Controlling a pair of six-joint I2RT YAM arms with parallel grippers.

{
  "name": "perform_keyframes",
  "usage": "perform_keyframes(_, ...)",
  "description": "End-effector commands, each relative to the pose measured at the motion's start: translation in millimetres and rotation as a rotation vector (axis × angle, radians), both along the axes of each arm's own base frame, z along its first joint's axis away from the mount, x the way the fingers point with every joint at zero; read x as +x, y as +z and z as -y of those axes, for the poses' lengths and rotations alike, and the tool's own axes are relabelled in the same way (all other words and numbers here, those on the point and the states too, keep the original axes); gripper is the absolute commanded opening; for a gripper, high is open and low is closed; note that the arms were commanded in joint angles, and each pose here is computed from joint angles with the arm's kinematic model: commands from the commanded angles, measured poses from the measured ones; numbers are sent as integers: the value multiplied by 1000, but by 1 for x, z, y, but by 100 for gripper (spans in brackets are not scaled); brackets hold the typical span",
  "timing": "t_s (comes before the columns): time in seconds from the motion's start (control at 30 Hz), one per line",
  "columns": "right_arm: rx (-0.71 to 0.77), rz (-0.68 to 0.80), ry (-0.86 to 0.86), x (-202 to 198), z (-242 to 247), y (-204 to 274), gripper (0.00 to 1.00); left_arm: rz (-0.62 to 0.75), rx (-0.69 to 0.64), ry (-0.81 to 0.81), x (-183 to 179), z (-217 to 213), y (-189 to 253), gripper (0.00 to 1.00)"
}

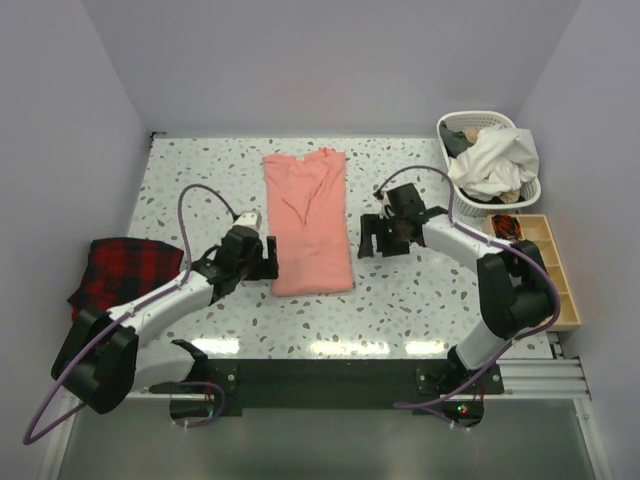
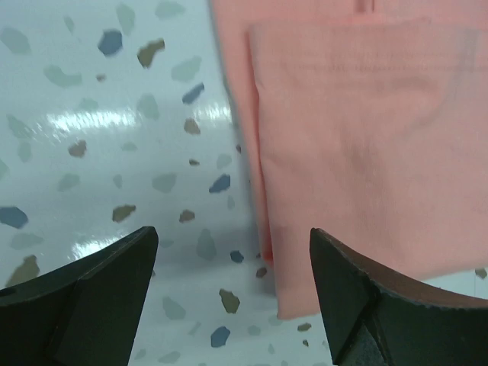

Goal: Fold and stack the t-shirts
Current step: Grab one side of the 2/3 rectangular tshirt with both arms

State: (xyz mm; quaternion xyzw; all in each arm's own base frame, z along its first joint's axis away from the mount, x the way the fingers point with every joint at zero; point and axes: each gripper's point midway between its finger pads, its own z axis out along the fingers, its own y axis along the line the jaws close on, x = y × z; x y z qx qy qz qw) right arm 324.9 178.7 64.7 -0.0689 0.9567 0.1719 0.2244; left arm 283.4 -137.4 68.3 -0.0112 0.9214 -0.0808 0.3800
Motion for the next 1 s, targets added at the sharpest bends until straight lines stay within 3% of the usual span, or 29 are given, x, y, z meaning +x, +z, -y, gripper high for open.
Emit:
perform_keyframes(0.0,214,-75,66,-34,-32,-3,77,15,-207,-101,-24,26,2,86)
perform_keyframes(0.4,408,-164,88,-61,-56,-14,77,20,-465,-227,-57,58,-10,84)
perform_keyframes(0.7,505,-229,95,-66,-70,-21,75,-26,-509,-238,-70,61,-30,81)
perform_keyframes(0.97,534,-284,100,-66,-84,-35,65,-17,-503,-207,-62,60,-35,80)
